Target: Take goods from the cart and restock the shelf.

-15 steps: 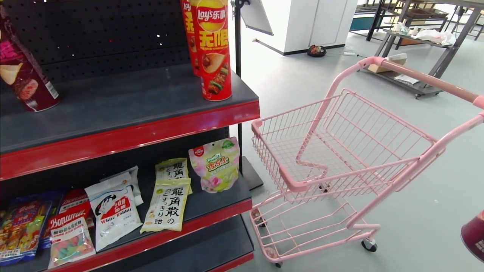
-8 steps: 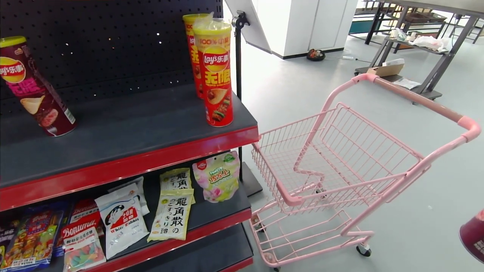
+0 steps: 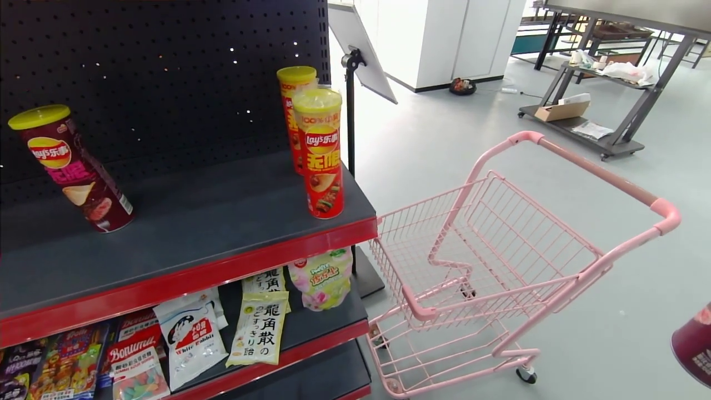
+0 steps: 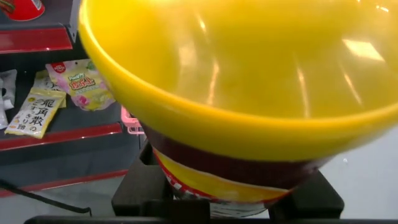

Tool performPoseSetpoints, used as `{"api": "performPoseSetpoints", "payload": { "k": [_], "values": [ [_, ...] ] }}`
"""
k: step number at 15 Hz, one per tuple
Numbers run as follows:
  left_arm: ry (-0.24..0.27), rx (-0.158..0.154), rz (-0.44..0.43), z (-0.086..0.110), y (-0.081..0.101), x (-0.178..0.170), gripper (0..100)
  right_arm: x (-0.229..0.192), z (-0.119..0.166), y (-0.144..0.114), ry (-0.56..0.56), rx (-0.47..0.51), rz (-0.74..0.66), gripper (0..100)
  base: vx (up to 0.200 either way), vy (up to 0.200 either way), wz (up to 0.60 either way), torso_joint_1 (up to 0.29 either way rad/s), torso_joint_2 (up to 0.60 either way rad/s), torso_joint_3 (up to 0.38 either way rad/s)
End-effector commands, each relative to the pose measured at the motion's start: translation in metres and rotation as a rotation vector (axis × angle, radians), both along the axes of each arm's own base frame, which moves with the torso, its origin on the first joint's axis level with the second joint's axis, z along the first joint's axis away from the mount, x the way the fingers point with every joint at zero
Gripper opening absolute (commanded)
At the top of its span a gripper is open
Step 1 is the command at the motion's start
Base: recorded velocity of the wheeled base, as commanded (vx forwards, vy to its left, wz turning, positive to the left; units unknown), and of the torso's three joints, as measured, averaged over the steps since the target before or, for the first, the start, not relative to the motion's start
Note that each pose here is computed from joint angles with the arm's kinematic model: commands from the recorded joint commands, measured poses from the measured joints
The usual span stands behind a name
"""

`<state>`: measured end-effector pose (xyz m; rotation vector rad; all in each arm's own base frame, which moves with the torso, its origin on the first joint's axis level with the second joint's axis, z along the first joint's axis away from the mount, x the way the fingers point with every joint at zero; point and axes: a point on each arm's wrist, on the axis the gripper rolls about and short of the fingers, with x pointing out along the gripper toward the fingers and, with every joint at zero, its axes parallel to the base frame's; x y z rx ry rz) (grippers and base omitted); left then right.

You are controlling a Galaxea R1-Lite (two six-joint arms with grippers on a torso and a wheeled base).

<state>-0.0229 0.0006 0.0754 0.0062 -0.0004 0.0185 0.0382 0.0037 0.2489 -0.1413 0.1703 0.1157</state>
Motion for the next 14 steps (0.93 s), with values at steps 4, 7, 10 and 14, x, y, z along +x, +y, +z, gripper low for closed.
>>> {"api": "performPoseSetpoints", "payload": {
  "k": [4, 7, 10, 14],
  "values": [
    [0.0, 0.0, 0.0, 0.0, 0.0, 0.0, 100, 0.006, 0.0, 0.001, 0.018, -0.02, 0.005, 0, 0.0, 0.0, 0.15, 0.095, -0.24, -0.145],
    [0.0, 0.0, 0.0, 0.0, 0.0, 0.0, 100, 0.016, 0.003, 0.002, 0.003, -0.017, 0.019, 0, 0.0, 0.0, 0.6, 0.01, -0.01, -0.012],
    [0.0, 0.0, 0.0, 0.0, 0.0, 0.0, 100, 0.027, 0.003, 0.004, 0.037, -0.01, 0.074, 0, 0.0, 0.0, 0.6, 0.01, 0.0, -0.001],
    [0.0, 0.0, 0.0, 0.0, 0.0, 0.0, 100, 0.047, -0.001, 0.009, 0.072, -0.004, 0.175, 0, 0.0, 0.0, 0.15, 0.002, 0.0, 0.002]
  ]
}}
